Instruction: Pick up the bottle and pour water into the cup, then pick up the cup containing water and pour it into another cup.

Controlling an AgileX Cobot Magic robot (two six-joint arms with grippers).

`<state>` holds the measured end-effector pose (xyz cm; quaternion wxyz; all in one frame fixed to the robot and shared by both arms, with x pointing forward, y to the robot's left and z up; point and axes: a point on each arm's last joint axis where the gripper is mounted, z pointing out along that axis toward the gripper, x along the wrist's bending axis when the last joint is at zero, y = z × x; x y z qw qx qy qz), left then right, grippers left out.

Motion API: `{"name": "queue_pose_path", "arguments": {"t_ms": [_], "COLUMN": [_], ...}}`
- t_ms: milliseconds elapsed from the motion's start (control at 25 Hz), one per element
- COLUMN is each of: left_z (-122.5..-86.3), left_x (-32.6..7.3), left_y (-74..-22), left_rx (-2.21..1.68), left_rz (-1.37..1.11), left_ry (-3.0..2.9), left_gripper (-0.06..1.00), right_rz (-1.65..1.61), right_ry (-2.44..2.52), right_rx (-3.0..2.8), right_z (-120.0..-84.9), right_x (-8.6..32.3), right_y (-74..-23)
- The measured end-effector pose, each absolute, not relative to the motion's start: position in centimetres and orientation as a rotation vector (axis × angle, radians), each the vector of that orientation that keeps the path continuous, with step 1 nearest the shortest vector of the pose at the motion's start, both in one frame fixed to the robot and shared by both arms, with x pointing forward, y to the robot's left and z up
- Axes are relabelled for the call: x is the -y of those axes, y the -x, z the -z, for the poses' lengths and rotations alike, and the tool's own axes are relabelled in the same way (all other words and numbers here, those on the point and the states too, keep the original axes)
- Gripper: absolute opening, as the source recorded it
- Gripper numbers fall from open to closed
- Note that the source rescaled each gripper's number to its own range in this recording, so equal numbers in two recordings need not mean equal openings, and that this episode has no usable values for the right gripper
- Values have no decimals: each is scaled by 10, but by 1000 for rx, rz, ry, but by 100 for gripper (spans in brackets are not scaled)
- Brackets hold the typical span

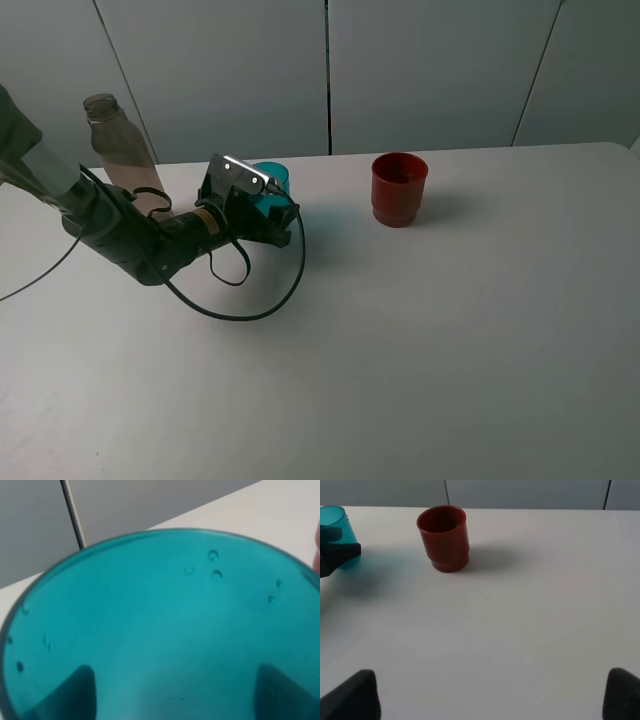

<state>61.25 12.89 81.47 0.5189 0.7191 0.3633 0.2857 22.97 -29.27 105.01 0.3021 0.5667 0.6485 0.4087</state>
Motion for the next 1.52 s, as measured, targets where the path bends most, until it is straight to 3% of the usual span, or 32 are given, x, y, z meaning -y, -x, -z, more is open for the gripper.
{"name": "queue_pose_path", "arguments": {"t_ms": [680, 720, 760, 800, 840, 880, 1240, 1520], "left_z": [-812, -812, -813, -816, -820, -825, -901, -1016], "left_x": [-141, -141, -141, -140, -140, -140, -142, -157], "left_y": [-616, -616, -616, -616, -617, -618, -623, -599], "left_rx": [-898, -904, -904, -902, -897, -888, -862, -950], "left_rz": [-608, -603, -600, -600, -604, -610, -697, -802], "left_ry": [-1686, -1682, -1679, -1673, -1665, -1659, -1652, -1626], "left_gripper": [13, 26, 57, 79, 89, 94, 98, 99], "right_rz": [-1084, -1084, -1084, -1084, -1084, -1084, -1084, -1084], "right_ry": [-1503, -1503, -1503, -1503, -1503, -1503, -1503, -1503], "right_rx": [-1720, -1720, -1720, -1720, -1720, -1720, -1720, -1720], "right_z": [-1050, -1050, -1050, -1050, -1050, -1050, -1050, -1050], "right_x": [293, 293, 293, 293, 293, 293, 293, 293], "right_y": [-230, -230, -230, -230, -230, -230, -230, -230]}}
